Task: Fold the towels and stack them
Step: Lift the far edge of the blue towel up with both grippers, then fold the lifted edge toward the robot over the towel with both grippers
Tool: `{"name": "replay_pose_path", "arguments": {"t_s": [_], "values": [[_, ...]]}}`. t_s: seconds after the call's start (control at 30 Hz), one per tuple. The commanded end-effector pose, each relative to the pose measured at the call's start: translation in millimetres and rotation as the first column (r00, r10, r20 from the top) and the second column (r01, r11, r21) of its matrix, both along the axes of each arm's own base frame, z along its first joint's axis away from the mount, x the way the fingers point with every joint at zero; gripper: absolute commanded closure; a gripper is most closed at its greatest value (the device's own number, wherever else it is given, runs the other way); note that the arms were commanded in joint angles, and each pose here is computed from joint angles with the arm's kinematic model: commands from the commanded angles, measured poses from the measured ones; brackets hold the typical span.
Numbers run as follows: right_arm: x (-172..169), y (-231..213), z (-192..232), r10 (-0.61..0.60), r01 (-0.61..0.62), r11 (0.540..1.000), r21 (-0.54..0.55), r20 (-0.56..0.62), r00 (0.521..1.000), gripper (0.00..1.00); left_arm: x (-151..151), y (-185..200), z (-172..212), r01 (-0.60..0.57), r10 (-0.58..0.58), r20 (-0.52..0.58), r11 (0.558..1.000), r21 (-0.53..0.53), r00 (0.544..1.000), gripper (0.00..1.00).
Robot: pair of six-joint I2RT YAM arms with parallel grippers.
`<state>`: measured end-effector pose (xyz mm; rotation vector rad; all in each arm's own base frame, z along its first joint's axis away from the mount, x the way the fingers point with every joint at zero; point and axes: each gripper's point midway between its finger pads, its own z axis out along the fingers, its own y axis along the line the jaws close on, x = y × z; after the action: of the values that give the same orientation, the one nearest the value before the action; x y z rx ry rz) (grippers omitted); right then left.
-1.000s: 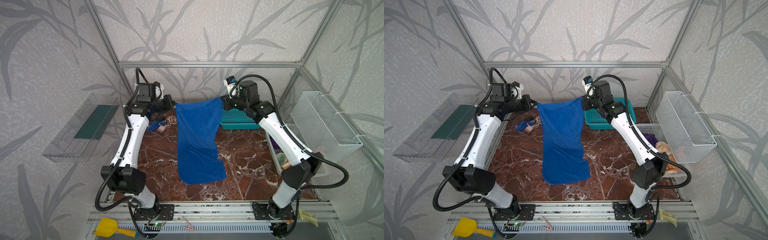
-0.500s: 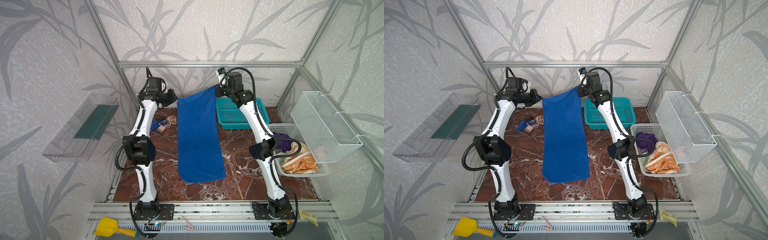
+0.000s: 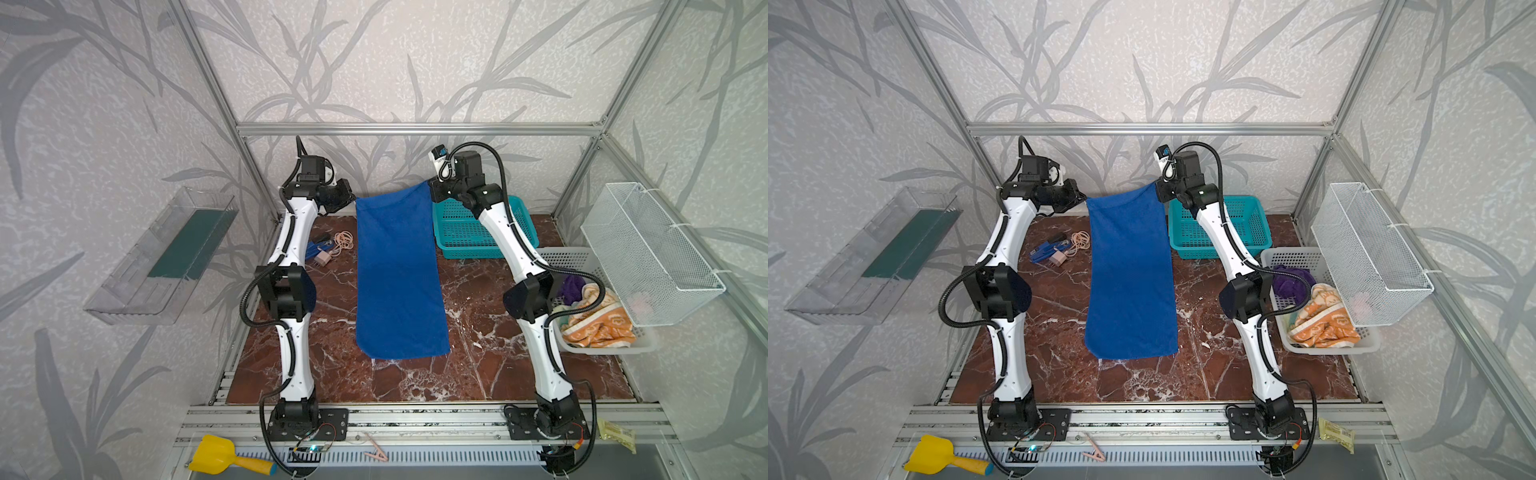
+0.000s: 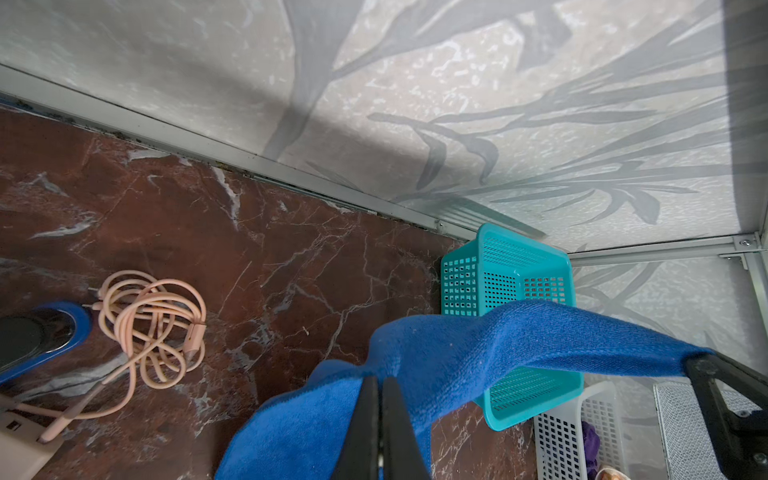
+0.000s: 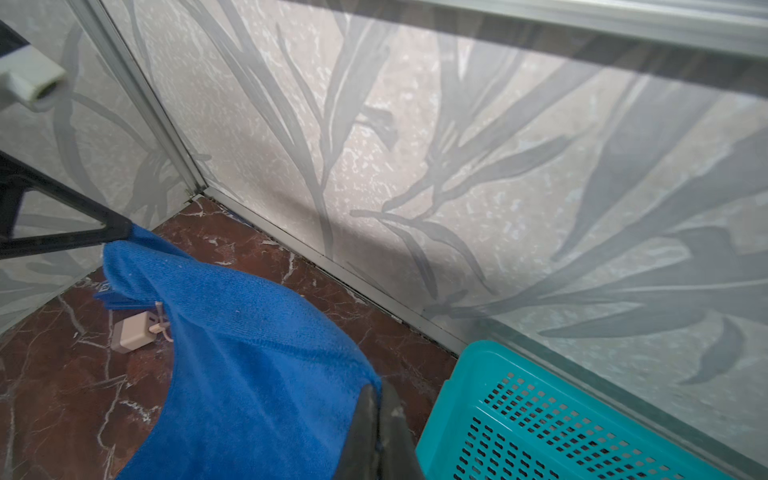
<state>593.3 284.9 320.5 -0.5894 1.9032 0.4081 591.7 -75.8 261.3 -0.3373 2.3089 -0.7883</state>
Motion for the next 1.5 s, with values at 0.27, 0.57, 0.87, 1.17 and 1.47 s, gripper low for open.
{"name": "replay_pose_path", "arguments": {"t_s": [0.27,0.57,0.87,1.17,1.47], "values": [[-79,10,-8,0.107,-0.113,0.993,-0.024,-0.171,0.979,1.00,-78,-12,-3,0.126,-0.128,-0.113,0.992,-0.029,0.985,1.00],[-167,-27,-68,0.061,-0.055,0.998,0.031,-0.295,0.954,1.00,-167,-8,-54,0.126,-0.140,-0.237,0.990,-0.070,0.961,1.00],[-248,-37,-166,0.090,-0.047,0.995,0.093,-0.539,0.838,1.00,-247,-14,-127,0.081,-0.126,-0.373,0.988,-0.134,0.919,1.00],[-283,-33,-174,0.120,-0.081,0.992,0.093,-0.582,0.804,1.00,-285,-13,-144,0.072,-0.117,-0.425,0.990,-0.121,0.897,1.00],[-308,-37,-170,0.117,-0.087,0.993,0.079,-0.599,0.792,1.00,-306,-12,-150,0.083,-0.122,-0.468,0.991,-0.104,0.875,1.00]]}}
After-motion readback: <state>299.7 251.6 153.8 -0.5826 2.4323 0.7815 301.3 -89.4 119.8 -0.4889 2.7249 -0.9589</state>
